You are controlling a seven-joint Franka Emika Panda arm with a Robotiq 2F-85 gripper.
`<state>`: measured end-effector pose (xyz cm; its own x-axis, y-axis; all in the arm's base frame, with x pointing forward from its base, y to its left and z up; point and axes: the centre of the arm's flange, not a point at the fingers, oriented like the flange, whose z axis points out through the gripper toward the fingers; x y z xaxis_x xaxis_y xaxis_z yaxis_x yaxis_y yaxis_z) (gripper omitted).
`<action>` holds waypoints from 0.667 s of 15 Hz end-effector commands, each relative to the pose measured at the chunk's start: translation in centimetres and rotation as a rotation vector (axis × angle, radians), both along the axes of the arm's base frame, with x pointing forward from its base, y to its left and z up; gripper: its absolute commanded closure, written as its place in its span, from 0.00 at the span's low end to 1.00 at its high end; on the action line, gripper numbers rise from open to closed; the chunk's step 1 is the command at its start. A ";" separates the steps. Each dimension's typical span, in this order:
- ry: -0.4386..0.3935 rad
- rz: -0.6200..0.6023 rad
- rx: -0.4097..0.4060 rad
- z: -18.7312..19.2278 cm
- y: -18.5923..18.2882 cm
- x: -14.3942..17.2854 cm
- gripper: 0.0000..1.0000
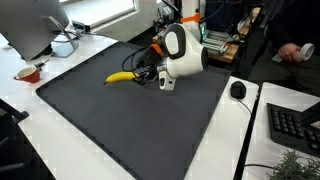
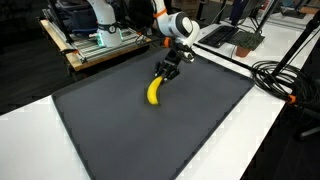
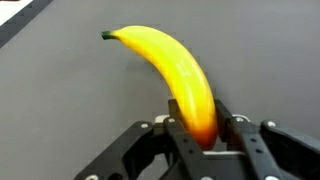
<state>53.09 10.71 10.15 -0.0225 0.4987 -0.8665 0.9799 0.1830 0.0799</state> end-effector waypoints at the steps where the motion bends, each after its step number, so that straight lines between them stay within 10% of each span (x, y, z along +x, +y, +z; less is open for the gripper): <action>1: 0.022 0.002 0.002 -0.5 0.0 0.3 0.88; 7: 0.074 0.013 0.001 -1.3 0.1 0.1 0.88; 8: 0.077 0.013 0.000 -1.3 0.2 0.0 0.38; 10: 0.083 0.016 -0.003 -0.9 0.4 -0.4 0.31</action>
<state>52.65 10.76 8.74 -0.0800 0.4900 -0.8681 0.9790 0.2024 0.0240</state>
